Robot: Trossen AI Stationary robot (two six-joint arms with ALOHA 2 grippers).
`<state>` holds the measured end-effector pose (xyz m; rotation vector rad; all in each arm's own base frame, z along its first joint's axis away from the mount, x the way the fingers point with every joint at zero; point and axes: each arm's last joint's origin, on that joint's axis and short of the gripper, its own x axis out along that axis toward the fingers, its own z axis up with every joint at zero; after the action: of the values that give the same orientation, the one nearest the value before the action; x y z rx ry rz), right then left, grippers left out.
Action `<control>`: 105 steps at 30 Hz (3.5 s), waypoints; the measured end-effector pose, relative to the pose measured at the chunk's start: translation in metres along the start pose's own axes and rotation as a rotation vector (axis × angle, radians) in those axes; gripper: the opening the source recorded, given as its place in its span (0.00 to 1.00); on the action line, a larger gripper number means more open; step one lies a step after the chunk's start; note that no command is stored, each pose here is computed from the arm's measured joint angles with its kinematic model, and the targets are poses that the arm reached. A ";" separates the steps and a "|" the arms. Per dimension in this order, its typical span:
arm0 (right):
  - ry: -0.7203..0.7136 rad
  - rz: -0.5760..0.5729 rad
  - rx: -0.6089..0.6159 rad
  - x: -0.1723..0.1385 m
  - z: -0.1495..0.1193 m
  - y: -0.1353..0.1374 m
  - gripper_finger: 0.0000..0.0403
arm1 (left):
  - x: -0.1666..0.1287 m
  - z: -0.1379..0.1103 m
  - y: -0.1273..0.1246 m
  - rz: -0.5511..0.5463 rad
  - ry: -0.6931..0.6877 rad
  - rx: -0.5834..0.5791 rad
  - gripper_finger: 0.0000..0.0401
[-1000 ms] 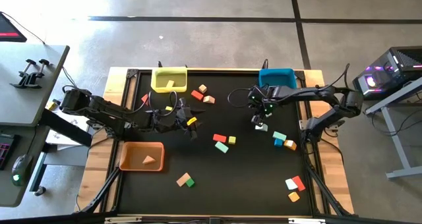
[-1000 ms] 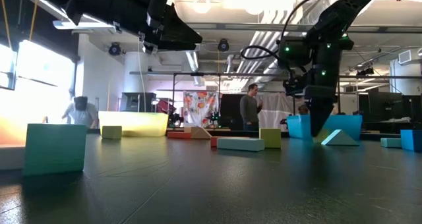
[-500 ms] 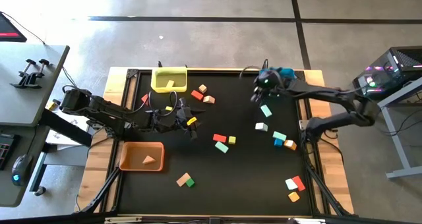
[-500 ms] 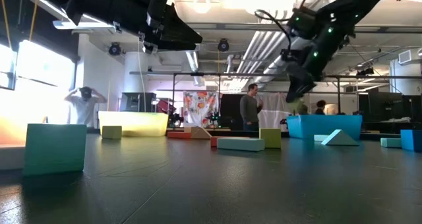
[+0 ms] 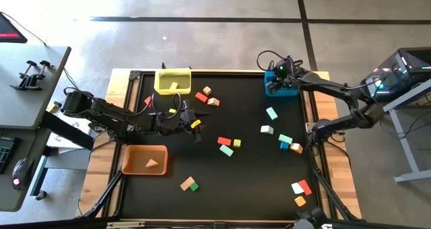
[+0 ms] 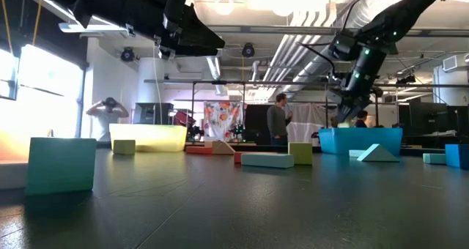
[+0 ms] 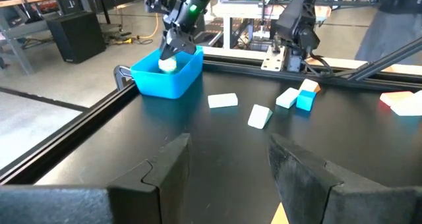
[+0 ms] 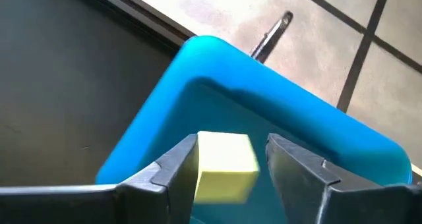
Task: Sort blocks by size
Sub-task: Put the yellow wooden block into the blue bin, then put the light blue wooden block into the orange bin
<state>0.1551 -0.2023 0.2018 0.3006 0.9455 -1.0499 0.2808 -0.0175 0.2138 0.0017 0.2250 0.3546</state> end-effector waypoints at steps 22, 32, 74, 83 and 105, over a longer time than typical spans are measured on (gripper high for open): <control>-0.229 0.287 -0.117 -0.015 0.017 0.048 0.48 | 0.000 0.000 0.000 -0.001 0.000 -0.010 0.47; -0.435 0.567 -0.334 -0.065 0.005 0.139 0.48 | -0.002 0.000 -0.003 -0.013 -0.001 -0.007 0.47; 0.187 0.301 -0.493 -0.136 -0.131 0.155 0.50 | -0.003 0.000 -0.007 -0.025 -0.002 0.007 0.47; 0.245 0.269 -0.500 -0.104 -0.122 0.141 0.67 | -0.003 -0.001 -0.007 -0.025 0.001 0.009 0.47; 0.181 0.444 -0.515 -0.051 -0.127 0.129 0.63 | -0.003 -0.001 -0.007 -0.024 0.000 0.007 0.47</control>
<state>0.1895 -0.0279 0.1395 0.1636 1.2078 -0.3565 0.2801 -0.0254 0.2137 0.0063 0.2260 0.3296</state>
